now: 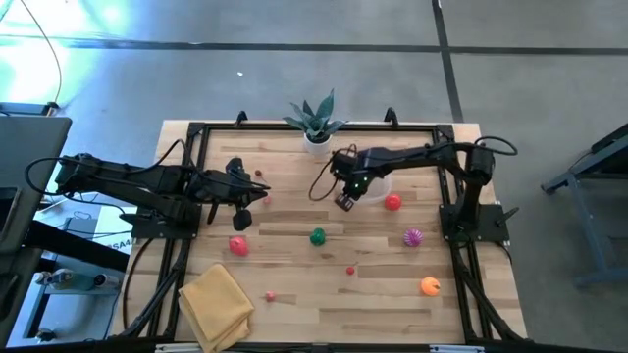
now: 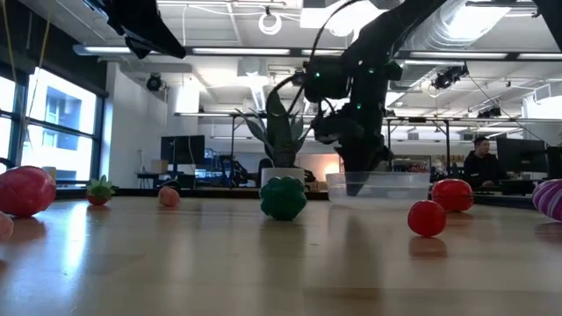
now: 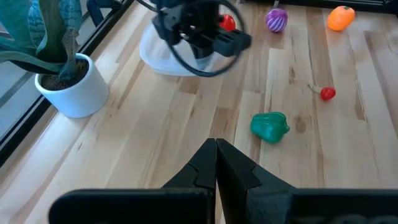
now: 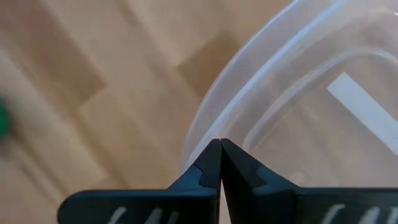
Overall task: Pick and placing Produce into tupperware
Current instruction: Prepare the transparent container
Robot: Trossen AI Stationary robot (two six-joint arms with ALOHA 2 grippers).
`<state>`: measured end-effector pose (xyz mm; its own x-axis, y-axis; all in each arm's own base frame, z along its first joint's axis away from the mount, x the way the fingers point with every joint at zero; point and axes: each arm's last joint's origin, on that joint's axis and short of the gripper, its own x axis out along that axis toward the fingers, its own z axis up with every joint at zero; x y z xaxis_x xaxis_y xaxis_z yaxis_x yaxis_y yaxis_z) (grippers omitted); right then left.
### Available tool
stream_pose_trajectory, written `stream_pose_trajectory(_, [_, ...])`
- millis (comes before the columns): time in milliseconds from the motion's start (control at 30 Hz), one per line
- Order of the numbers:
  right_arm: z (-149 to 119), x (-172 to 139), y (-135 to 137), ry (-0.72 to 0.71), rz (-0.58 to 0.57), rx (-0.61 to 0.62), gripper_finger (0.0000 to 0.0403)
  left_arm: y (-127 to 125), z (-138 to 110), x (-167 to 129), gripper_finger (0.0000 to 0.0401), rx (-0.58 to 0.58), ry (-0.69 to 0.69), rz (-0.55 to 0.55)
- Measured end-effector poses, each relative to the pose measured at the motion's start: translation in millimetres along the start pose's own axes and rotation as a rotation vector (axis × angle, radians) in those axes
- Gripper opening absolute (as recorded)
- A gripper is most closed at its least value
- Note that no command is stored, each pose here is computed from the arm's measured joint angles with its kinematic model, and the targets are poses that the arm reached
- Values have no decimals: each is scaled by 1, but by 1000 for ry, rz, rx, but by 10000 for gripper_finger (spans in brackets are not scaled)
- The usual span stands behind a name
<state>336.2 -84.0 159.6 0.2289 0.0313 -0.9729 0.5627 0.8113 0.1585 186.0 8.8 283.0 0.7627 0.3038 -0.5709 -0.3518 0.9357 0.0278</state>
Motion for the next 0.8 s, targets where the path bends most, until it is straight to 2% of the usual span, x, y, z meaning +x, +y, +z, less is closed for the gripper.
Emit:
stream_pose_trajectory(267, [-8, 2, 39, -27, 134, -44, 0, 0, 0, 0, 1, -5, 1, -8])
stream_pose_trajectory(400, [-8, 2, 50, -61, 178, -64, 0, 0, 0, 0, 1, -17, 2, -10])
stream_pose_trajectory(567, [-3, 1, 49, -104, 199, -61, 0, 0, 0, 0, 1, -25, 2, -11])
stream_pose_trajectory(800, [13, -1, 32, -168, 218, -19, 0, 0, 0, 0, 1, -28, 2, -11])
